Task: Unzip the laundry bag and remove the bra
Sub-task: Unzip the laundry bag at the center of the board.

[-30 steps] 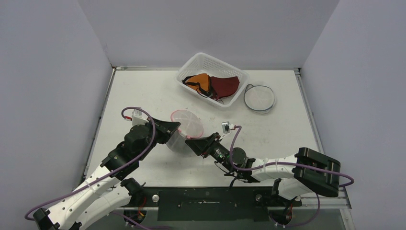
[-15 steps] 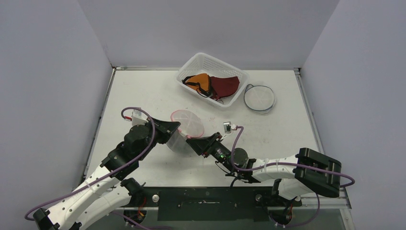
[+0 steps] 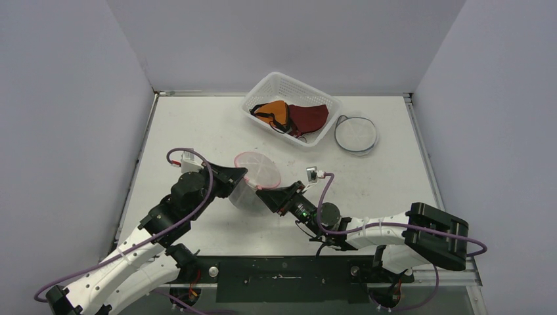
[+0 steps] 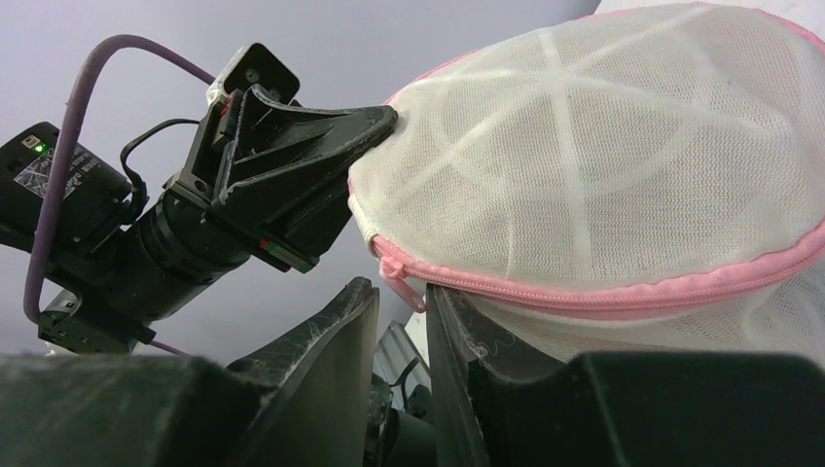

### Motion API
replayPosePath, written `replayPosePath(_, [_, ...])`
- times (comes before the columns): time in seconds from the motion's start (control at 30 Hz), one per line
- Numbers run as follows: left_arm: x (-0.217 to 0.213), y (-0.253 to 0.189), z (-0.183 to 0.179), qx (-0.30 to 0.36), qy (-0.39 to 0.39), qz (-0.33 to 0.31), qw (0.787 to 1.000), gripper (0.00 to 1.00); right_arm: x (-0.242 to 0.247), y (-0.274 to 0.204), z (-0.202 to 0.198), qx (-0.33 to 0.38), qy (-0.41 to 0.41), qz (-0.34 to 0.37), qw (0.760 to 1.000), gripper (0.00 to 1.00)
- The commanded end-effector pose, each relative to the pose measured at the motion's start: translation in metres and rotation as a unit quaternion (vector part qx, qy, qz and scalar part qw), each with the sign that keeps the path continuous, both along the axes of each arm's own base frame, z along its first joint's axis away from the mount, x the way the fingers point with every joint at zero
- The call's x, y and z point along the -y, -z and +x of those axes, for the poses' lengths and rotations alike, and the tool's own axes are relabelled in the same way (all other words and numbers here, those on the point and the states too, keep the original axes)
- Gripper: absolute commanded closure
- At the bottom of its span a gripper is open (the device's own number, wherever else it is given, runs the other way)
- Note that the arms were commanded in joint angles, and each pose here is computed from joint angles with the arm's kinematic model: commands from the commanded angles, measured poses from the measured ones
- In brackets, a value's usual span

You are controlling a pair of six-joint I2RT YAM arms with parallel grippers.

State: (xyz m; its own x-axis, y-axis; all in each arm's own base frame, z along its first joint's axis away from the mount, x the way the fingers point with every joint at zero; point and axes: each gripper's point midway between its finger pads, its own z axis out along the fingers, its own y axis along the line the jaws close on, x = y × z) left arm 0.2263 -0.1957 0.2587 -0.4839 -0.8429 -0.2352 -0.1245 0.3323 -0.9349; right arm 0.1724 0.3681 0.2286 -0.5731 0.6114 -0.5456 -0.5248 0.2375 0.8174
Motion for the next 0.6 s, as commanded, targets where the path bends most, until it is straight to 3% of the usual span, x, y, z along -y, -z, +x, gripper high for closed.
replayPosePath(0.0, [0.0035,-0.0297,0.0002,0.038,0.004,-0.04,0.998,1.0,0.0103,-0.0415,0.0019,0.034,0.012,0.058,0.998,0.75])
replayPosePath(0.33, [0.0033,-0.0288,-0.0003,0.038,0.005,-0.04,0.998,1.0,0.0112,-0.0429,0.0028,0.036,0.015,0.058,0.998,0.76])
replayPosePath(0.57, [0.0027,-0.0288,-0.0009,0.038,0.005,-0.041,0.998,1.0,0.0114,-0.0396,0.0038,0.031,0.018,0.054,0.998,0.84])
